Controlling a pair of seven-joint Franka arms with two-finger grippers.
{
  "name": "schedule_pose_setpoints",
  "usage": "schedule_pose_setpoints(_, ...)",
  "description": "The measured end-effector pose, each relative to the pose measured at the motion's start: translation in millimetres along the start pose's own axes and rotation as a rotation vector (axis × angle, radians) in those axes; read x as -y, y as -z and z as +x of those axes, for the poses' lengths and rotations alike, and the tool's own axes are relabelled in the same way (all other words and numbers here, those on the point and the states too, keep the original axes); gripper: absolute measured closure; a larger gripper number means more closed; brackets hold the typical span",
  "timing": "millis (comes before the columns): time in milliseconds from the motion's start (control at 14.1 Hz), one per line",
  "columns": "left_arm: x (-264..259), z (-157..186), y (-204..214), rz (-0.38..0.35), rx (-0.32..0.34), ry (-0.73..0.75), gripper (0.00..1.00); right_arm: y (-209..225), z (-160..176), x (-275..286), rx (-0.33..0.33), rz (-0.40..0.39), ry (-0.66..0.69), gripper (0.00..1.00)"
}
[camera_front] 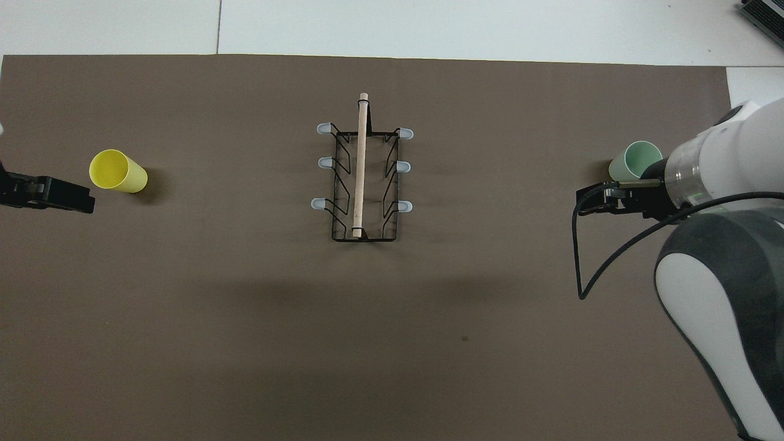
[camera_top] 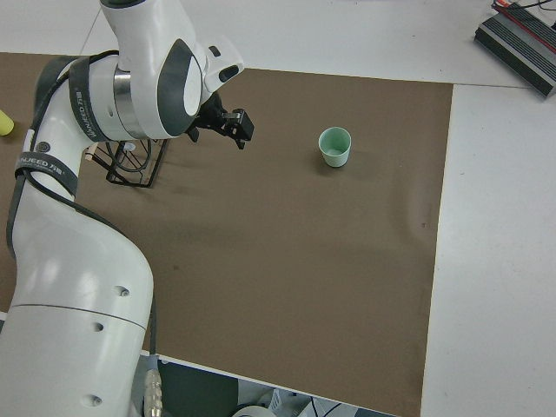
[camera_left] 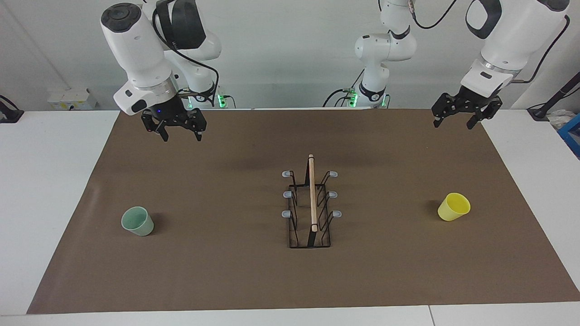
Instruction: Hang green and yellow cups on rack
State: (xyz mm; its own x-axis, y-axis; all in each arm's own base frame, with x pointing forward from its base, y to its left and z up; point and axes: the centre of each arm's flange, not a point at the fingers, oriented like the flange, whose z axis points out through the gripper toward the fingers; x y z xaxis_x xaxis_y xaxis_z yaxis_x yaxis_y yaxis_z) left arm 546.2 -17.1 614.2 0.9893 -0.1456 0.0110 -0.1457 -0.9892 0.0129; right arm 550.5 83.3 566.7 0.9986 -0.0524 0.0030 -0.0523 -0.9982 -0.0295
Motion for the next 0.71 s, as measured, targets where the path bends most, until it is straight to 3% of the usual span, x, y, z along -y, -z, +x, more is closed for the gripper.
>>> schedule_pose_setpoints(710,0.0,0.4,15.0,0.004,-0.027,-0.001,0.0,0.3,0.3,-0.1,-0.002,0.0,0.0,0.0)
